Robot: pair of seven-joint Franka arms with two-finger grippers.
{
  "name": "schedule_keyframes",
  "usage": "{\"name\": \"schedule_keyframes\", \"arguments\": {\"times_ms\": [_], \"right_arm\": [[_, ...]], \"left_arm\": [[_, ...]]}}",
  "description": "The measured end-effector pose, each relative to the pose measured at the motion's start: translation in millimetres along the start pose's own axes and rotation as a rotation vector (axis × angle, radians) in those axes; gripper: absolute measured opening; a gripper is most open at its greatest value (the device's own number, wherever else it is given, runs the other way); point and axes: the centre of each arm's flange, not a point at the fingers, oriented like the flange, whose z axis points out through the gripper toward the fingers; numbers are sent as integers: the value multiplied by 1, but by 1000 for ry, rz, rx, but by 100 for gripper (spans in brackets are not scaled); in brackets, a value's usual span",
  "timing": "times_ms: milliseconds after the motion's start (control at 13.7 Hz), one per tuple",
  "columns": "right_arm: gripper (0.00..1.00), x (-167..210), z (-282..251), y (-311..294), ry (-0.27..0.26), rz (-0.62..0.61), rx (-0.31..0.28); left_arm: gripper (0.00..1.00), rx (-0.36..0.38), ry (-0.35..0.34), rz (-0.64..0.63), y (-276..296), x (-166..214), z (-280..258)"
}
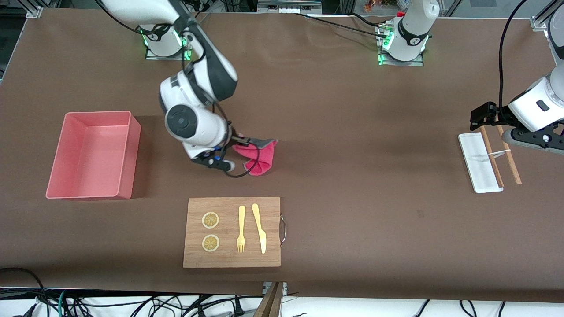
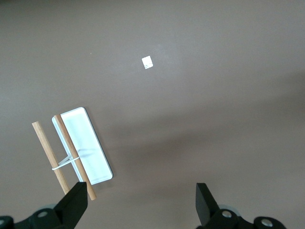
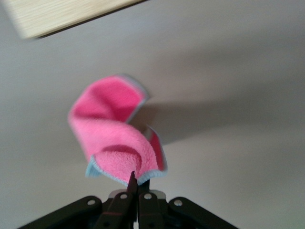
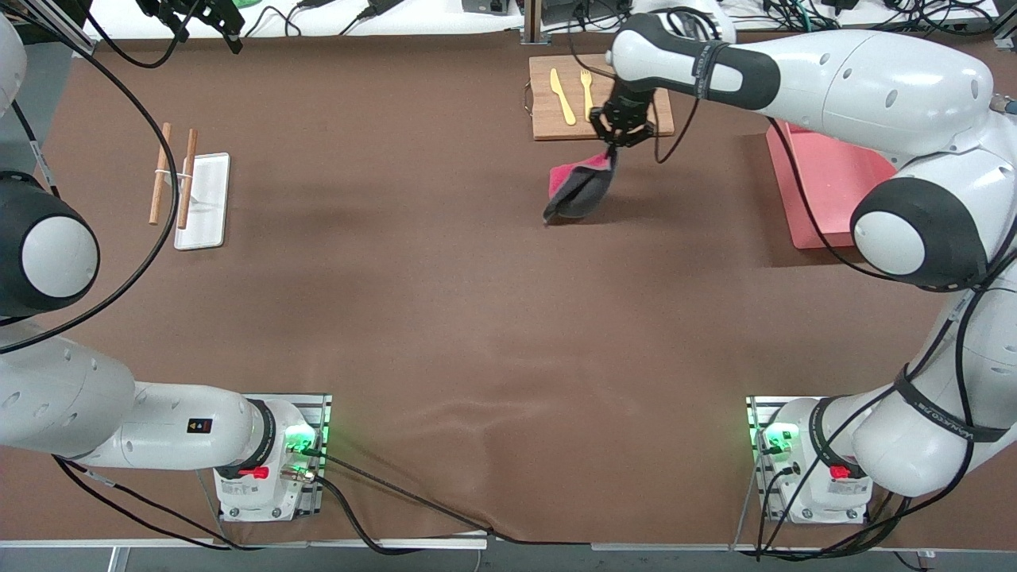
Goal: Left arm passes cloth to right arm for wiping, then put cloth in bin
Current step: 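Carry the cloth over the pink bin with the right gripper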
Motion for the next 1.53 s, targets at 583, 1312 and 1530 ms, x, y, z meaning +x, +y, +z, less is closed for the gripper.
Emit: {"name": "schedule_keyframes", "arguments": {"times_ms": [583, 1312, 1530], "right_arm": [[2, 89, -16, 161, 54, -139, -193], [2, 67, -152, 285, 52, -253, -203], [2, 45, -198, 310, 77, -310, -199]], "left_arm": [[100, 0, 0, 7, 4, 1, 0], [100, 0, 0, 9, 5, 1, 0], [100, 0, 0, 9, 5, 1, 0]]}}
